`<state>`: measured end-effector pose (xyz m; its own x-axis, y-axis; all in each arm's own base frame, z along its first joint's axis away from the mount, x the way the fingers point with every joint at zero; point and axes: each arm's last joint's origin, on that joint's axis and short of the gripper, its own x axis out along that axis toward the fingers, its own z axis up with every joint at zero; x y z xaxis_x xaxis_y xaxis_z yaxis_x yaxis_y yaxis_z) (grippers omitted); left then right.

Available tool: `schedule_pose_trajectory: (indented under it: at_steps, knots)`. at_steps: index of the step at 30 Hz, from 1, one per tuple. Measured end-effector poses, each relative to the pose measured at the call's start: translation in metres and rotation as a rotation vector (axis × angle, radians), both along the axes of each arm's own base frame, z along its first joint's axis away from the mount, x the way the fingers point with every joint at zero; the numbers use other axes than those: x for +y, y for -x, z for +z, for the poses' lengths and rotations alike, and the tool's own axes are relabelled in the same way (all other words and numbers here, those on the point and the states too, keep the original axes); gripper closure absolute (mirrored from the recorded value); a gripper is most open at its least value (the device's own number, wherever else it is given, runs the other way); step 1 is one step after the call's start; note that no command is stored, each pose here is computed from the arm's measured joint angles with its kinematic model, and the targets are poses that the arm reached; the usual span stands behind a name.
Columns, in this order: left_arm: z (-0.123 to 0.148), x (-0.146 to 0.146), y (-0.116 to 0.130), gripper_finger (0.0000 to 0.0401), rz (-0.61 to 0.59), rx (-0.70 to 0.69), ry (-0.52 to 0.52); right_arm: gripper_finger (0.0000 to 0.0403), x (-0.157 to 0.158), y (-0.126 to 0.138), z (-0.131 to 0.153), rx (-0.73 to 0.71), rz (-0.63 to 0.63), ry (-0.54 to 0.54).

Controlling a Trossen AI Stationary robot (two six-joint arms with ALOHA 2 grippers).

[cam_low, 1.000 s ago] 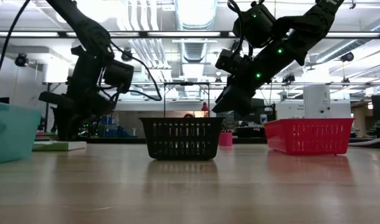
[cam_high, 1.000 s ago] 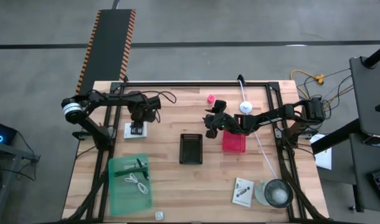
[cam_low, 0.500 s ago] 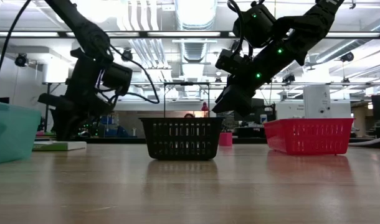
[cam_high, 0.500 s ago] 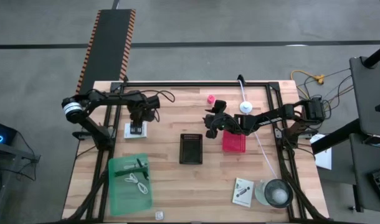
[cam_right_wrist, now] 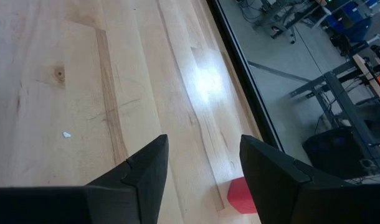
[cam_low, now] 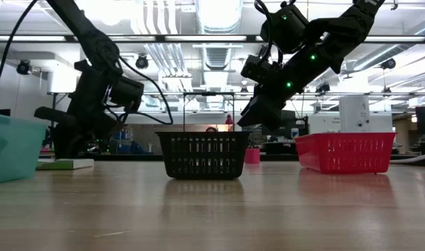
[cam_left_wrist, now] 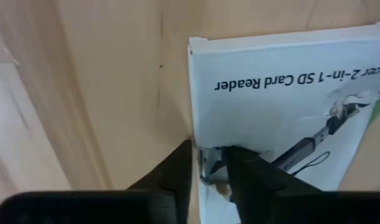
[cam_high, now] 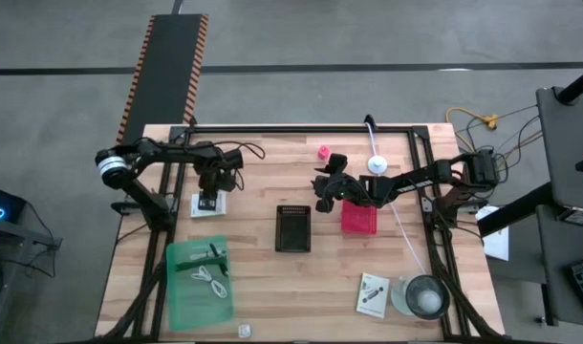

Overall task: Pick and place items into bin
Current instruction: Put the top white card reader box into the black bin

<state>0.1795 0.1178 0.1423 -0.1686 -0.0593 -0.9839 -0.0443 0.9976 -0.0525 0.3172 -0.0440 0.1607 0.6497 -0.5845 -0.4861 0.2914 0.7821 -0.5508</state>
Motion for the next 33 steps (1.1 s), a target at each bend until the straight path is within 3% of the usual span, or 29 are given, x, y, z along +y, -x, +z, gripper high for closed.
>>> schedule_pose_trajectory:
  at_steps: [5, 15, 24, 27, 33]
  knots:
    - [-0.001, 0.002, 0.001, 0.0391, 0.009, -0.006, -0.002, 0.0218, 0.000, 0.000, 0.000, -0.001, 0.000, 0.000]
    - [0.004, 0.005, -0.003, 0.0399, 0.029, -0.011, -0.027, 0.0218, 0.000, 0.000, 0.000, 0.000, 0.000, 0.000]
    - [0.034, 0.013, -0.015, 0.0401, 0.062, -0.100, -0.099, 0.0218, -0.001, 0.000, 0.000, 0.001, -0.002, 0.003]
    - [0.050, 0.014, -0.015, 0.0401, 0.078, -0.145, -0.164, 0.0221, -0.001, 0.000, 0.001, -0.005, -0.003, 0.002]
    - [0.087, 0.014, -0.004, 0.0401, 0.176, -0.216, -0.444, 0.0230, -0.001, 0.000, 0.001, -0.025, -0.015, -0.013]
